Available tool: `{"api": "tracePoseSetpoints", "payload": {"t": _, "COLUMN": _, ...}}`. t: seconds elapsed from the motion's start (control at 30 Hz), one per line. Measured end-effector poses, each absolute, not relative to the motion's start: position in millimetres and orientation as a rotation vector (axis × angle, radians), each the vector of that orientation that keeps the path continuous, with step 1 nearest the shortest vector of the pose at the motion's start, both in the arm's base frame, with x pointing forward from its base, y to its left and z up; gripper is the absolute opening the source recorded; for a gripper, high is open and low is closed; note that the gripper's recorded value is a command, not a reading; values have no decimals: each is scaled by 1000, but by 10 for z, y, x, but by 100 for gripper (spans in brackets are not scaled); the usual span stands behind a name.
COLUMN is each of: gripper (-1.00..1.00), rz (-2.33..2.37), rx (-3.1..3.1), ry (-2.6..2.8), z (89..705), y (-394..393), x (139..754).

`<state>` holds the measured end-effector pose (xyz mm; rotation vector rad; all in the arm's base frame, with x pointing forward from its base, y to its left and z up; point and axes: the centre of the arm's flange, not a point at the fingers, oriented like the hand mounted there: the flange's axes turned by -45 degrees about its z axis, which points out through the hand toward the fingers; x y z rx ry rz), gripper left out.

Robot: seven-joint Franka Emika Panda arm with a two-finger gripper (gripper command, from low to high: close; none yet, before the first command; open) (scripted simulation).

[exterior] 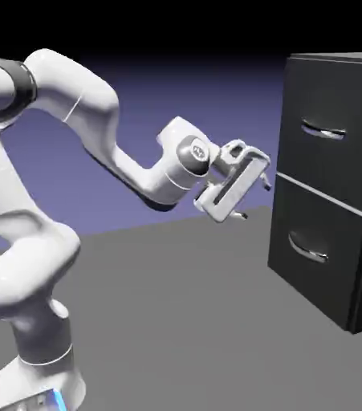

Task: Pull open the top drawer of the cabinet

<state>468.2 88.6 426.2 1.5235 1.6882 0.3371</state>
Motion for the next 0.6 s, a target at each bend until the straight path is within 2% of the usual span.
{"api": "tracePoseSetpoints", "payload": {"t": 0.3, "gripper": 0, "rz": -21, "rx": 871, "ry": 2005, "z": 3972, "y": 1059, "x": 4939}}
{"api": "tracePoseSetpoints", "payload": {"t": 0.6, "gripper": 0, "rz": -315, "rx": 196, "ry": 2103, "z": 3861, "y": 1145, "x": 5170}}
